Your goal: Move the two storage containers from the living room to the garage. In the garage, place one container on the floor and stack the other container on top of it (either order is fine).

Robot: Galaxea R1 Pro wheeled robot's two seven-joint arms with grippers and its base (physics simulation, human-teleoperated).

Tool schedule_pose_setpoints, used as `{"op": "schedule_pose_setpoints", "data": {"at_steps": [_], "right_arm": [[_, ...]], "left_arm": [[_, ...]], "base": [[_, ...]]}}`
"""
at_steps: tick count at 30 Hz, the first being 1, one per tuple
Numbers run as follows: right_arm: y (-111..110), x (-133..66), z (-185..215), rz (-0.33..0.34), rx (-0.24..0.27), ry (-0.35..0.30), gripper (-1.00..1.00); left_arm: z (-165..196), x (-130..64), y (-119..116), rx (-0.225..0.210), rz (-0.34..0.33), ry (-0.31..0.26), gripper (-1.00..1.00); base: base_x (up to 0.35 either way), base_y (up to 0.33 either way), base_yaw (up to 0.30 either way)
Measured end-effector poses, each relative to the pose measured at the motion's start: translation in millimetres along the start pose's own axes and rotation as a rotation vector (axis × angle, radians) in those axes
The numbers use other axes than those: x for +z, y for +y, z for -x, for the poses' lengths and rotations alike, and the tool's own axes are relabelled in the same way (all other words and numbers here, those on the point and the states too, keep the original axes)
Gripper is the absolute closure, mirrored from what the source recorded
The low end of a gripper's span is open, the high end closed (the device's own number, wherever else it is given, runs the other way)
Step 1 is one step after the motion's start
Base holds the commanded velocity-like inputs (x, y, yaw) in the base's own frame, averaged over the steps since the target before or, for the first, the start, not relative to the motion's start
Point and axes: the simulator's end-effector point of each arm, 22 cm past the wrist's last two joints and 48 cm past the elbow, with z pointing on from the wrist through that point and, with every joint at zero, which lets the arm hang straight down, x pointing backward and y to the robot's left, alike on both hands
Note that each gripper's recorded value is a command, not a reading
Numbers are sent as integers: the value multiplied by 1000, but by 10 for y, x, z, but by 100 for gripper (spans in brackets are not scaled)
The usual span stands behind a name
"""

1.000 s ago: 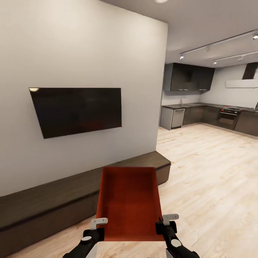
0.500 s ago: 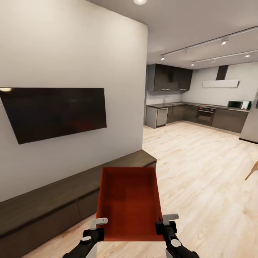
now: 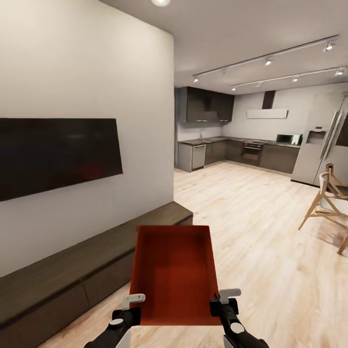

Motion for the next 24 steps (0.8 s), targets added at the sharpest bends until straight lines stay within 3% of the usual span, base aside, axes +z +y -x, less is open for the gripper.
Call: {"op": "schedule_pose_setpoints", "data": {"at_steps": [24], "right_arm": [[3, -2, -4, -2, 1, 0, 100]], "left_arm": [[0, 1, 3, 1, 0, 0, 100]], "base": [[0, 0, -262]]}}
